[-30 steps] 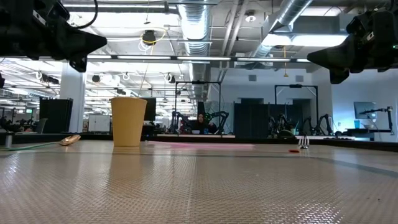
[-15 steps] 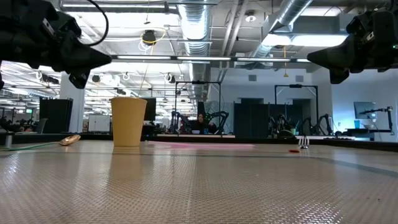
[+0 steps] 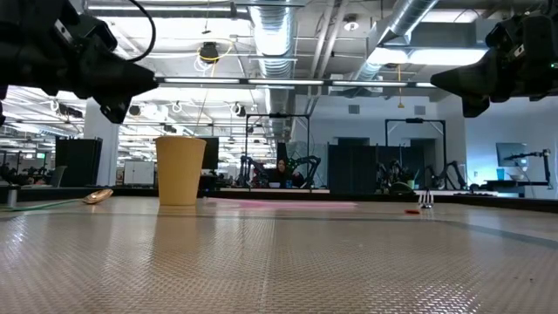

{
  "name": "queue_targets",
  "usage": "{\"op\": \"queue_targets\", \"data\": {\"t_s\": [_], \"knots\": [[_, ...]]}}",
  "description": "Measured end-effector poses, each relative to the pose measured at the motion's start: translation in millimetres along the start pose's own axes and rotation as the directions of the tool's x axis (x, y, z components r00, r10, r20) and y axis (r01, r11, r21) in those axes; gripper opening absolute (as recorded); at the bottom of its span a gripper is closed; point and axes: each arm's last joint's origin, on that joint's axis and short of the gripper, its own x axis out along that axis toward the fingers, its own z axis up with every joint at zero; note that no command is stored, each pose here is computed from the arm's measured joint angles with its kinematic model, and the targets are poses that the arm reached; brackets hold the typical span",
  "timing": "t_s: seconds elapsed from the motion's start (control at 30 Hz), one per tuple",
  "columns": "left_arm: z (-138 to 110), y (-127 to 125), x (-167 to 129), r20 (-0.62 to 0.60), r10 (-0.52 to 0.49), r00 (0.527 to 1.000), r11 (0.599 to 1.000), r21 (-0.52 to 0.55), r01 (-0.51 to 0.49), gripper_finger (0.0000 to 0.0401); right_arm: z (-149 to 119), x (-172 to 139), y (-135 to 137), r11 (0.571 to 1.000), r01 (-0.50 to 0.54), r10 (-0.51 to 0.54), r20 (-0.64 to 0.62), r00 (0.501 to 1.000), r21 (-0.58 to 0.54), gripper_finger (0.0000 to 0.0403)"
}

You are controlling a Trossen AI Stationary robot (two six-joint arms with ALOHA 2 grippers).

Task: Pick & Place Utensil
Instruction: Put the pink bowl on the transparent mat

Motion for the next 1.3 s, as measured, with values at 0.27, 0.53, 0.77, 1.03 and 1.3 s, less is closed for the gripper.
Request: {"op": "queue_targets", "data": {"t_s": [0.27, 0.53, 0.77, 1.03, 1.3], "knots": [[3, -1, 0, 0.035, -0.010, 0.999, 1.000, -0.004, 0.010, 0.0086, 2, 0, 0, 1.000, 0.002, -0.003, 0.023, 1.000, 0.004, 0.0001], [4, -1, 0, 0.038, -0.011, 0.999, 1.000, -0.003, 0.011, 0.0086, 8, 0, 1, 1.000, -0.007, 0.006, 0.080, 0.997, 0.015, 0.0001], [5, -1, 0, 0.048, -0.013, 0.999, 1.000, -0.002, 0.014, 0.0086, 24, -3, 4, 0.996, -0.085, 0.083, 0.122, 0.989, 0.014, 0.0043], [15, -4, -1, 0.144, -0.039, 0.989, 0.999, -0.018, 0.042, 0.0086, 43, -9, 9, 0.985, -0.172, 0.170, 0.095, 0.981, 0.008, 0.0121], [55, -19, 13, 0.160, -0.121, 0.980, 0.993, 0.028, 0.118, 0.0086, 72, -4, 21, 0.984, -0.174, 0.176, -0.072, 0.982, 0.036, 0.0137]]}}
